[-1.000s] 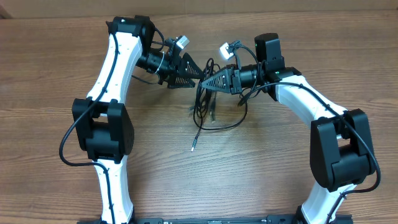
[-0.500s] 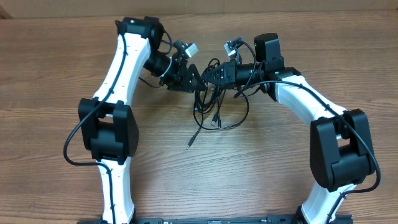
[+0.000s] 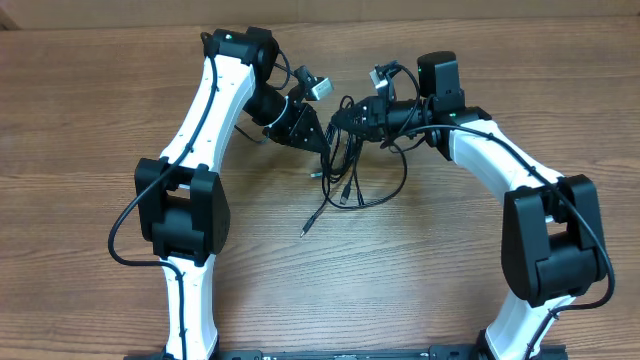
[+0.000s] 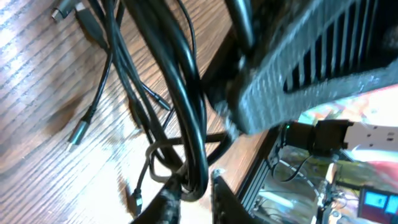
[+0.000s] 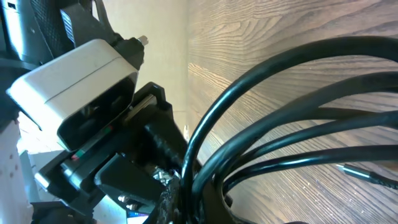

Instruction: Untangle cables

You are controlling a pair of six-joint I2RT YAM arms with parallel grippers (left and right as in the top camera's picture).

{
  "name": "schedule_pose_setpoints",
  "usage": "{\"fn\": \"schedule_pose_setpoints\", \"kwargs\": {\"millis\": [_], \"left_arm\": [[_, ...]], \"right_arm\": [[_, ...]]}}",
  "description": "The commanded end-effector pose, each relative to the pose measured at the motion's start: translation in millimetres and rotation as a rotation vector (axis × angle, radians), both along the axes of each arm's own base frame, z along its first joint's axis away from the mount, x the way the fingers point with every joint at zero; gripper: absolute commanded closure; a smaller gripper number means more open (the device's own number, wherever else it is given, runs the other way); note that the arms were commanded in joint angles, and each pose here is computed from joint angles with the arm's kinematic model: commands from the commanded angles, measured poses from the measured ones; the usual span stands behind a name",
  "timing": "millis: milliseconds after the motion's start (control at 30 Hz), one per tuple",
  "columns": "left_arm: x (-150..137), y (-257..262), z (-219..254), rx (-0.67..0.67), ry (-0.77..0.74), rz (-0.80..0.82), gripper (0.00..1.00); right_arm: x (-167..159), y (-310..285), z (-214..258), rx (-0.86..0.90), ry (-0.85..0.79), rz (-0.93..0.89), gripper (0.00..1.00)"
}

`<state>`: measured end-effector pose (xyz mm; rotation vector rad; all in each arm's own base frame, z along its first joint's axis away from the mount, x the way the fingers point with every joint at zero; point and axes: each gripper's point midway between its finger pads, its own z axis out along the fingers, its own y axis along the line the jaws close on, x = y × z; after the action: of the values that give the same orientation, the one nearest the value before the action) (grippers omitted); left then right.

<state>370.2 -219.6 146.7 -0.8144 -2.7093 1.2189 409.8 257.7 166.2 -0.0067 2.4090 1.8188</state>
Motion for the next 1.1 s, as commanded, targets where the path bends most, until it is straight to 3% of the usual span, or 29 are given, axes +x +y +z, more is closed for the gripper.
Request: {"fn": "schedule_pose_setpoints", "kwargs": {"millis": [0, 167, 367, 467, 667, 900, 1067], "left_arm": [[1, -4, 1, -0.006, -0.027, -0.022, 0.79], [2, -11, 0, -0.011, -0.05, -0.035, 0.88], [2, -17, -1, -0.015, -0.066, -0.049, 0.83], [-1, -19, -5, -0.007, -0.061, -0.058, 0.96], [-4, -6, -19, 0.067, -0.046, -0.06, 0.96], [-3, -1, -19, 0.055, -0.06, -0.075, 0.96], [-4, -5, -15, 0.008, -0.079, -0.1, 0.96]], "right_arm": [[0, -1, 10, 0.024, -0.011, 0.015, 0.96], [-2, 0, 11, 0.032, -0.01, 0.024, 0.96], [-2, 0, 12, 0.034, -0.01, 0.026, 0.96], [-2, 0, 12, 0.034, -0.01, 0.026, 0.96], [-2, -9, 6, 0.014, -0.047, 0.03, 0.94], [-7, -39, -17, -0.061, -0.02, 0.006, 0.96], [-6, -75, -52, -0.229, 0.081, -0.094, 0.96]]}}
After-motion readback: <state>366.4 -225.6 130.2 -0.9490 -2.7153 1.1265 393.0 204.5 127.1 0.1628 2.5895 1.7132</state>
